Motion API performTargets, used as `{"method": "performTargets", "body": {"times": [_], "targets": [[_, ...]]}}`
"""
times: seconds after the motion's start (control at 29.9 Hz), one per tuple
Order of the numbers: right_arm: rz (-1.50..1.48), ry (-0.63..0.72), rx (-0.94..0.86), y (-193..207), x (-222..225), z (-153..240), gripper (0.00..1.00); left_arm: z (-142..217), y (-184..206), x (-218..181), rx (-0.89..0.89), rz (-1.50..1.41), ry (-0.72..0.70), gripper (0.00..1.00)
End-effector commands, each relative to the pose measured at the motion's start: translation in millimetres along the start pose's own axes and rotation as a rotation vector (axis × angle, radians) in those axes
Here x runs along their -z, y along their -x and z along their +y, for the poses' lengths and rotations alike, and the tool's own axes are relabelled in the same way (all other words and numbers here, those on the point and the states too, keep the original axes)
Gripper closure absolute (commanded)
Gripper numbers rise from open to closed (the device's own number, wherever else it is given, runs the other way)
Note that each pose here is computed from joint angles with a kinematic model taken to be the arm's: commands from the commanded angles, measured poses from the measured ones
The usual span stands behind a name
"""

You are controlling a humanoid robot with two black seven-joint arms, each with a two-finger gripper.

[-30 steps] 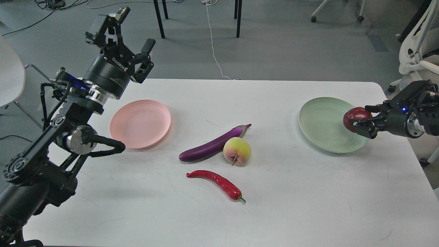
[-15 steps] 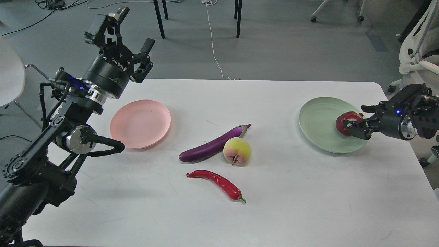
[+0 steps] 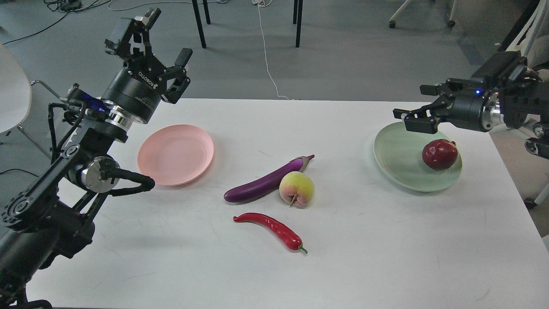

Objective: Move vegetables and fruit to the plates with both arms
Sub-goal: 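Reach the right gripper down and grasp the peach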

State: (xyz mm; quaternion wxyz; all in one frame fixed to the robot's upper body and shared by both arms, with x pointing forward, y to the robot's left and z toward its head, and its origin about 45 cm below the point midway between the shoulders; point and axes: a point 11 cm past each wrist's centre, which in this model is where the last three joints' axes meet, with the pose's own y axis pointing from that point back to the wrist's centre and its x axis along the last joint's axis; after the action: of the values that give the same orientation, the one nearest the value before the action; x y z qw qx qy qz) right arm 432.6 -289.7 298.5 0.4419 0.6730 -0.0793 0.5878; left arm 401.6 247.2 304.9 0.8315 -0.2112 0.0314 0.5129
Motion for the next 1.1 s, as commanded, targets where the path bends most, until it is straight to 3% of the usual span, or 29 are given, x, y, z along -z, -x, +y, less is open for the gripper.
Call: {"method": "performTargets", "body": {"times": [0.0,0.27,0.5,1.07], "targets": [[0.035,-0.105,0.012,-29,38,-31,0.02,0,0,0,0.000,-0.001,0.000,0.02],[0.163,-0.334,0.144,-14,131,-99,0.02,1,-3,-5,-0.002,-0.012,0.004,0.02],[0.157,-0.411,0.233,23,182,-137,0.02,1,-3,-5,-0.005,-0.013,0.003,0.02],[0.184,-0.365,0.309,56,162,-135,0.08,3,-6,-7,-0.013,-0.013,0.010,0.02]]}}
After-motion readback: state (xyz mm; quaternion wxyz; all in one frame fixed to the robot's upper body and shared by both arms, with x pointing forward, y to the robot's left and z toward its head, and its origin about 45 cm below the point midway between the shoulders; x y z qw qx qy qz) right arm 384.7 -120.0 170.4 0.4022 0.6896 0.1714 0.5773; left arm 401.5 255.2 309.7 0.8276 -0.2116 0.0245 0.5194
